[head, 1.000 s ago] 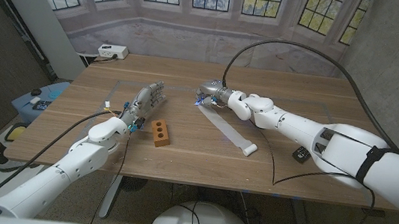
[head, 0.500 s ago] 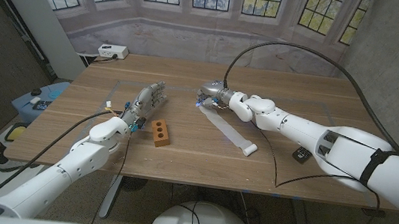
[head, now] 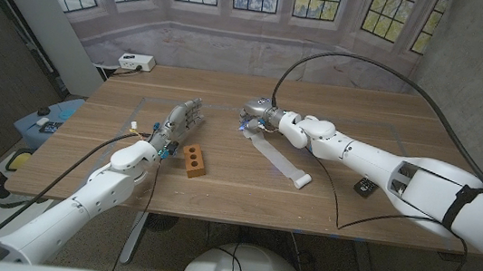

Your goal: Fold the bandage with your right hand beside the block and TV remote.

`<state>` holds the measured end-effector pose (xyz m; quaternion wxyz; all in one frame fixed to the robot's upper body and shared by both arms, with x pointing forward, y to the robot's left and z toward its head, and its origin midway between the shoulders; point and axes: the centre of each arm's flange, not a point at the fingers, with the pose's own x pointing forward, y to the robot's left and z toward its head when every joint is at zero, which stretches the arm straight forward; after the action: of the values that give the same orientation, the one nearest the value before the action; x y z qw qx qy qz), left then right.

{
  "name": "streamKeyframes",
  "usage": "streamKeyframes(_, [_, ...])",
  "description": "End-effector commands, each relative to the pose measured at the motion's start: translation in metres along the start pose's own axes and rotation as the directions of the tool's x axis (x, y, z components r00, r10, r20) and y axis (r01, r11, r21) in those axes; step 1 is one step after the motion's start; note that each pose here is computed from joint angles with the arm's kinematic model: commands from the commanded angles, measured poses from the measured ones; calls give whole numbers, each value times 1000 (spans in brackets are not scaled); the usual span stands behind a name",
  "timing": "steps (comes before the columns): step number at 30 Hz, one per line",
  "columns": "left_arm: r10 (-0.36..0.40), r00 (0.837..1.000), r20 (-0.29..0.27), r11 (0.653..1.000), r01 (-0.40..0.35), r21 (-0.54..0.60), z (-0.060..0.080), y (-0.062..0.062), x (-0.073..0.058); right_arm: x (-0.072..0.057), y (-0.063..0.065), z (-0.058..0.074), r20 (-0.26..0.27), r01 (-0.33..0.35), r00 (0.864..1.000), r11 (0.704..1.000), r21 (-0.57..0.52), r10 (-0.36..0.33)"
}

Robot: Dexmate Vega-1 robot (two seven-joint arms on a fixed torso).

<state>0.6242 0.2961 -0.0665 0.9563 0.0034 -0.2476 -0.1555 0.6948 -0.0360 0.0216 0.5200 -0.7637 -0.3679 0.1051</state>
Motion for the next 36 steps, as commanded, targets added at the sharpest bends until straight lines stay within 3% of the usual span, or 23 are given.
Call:
streamKeyframes(1, [-16,1000,-4,1000,16,-3,-1,-4,5,-4,-12,0,-7,38,999,999,10,-38])
streamKeyframes(11, [-15,1000,-8,1000,15,-7,-2,-3,5,-5,-17,-2,-19,68,998,997,21,-67])
streamKeyframes(36, [-35,999,-18,999,35,-16,-3,-1,13,-23,-23,-4,-69,124,990,991,48,-120])
